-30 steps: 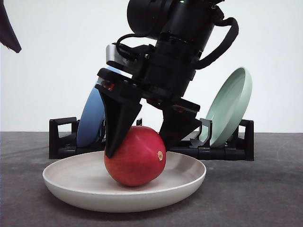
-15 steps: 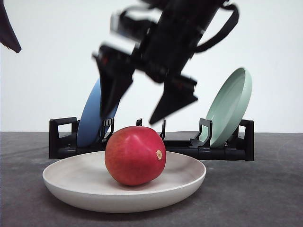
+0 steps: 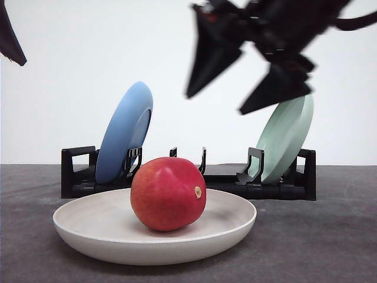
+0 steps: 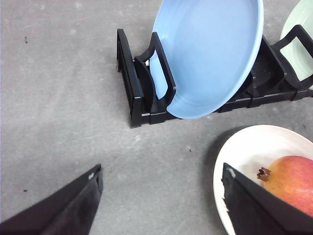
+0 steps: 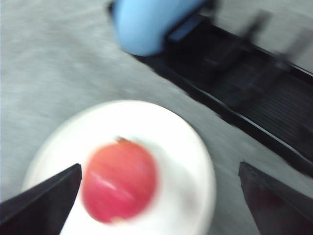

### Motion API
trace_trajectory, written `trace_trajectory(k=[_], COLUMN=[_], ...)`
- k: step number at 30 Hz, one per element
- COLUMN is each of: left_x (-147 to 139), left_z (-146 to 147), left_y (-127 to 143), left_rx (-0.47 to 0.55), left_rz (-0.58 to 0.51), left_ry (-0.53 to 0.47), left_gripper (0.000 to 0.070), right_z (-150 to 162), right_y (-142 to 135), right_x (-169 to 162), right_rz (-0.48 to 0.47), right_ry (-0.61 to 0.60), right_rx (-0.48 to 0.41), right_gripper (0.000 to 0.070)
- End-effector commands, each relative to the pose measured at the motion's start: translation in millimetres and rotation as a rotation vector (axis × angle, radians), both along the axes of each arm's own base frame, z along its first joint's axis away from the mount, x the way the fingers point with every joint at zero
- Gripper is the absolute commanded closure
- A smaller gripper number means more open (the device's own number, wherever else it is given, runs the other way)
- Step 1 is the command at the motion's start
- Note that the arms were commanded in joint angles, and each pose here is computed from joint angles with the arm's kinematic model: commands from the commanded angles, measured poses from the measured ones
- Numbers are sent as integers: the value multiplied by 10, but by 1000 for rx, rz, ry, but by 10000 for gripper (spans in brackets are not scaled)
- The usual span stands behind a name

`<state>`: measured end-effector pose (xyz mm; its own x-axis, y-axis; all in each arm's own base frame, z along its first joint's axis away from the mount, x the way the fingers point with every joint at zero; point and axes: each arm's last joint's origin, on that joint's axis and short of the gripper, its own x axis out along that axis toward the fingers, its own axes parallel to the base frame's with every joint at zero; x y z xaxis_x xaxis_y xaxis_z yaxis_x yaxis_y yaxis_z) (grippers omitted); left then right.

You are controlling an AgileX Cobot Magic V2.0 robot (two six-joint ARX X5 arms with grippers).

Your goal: Place pomegranate in white plate

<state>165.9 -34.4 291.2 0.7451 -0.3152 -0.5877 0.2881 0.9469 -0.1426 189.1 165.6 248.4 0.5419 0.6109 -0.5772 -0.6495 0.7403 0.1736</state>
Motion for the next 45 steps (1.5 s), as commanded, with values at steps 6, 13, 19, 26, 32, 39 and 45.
trace_trajectory(k=[6,13,19,26,32,39,45], left_x=[14,14,14,-3,-17,-16,-17], left_z=[22,22,22,-2,-6,-5,-5], left_y=[-6,-6,-6,-3,0,0,0], left_rx=[-5,-5,-5,1,1,1,1], left_rz=[-5,-5,-5,-5,-3,-3,-4], left_ry=[-9,-9,-9,21,33,32,32], left_gripper=[231,231,231,654,683,683,683], right_z=[-76,-190,-248,-271,-270,-248,-246], right_y=[-388,-793,-953,-963,-962,-956,-956], right_x=[-67,-154,-147,-156,-157,-141,-141], right_rz=[-96,-244,-317,-331,-336,-335,-335], right_ry=[9,15,17,33,30,5,3], right_rx=[37,73,75,51,47,62,63], right_gripper=[47,48,48,527,677,677,677])
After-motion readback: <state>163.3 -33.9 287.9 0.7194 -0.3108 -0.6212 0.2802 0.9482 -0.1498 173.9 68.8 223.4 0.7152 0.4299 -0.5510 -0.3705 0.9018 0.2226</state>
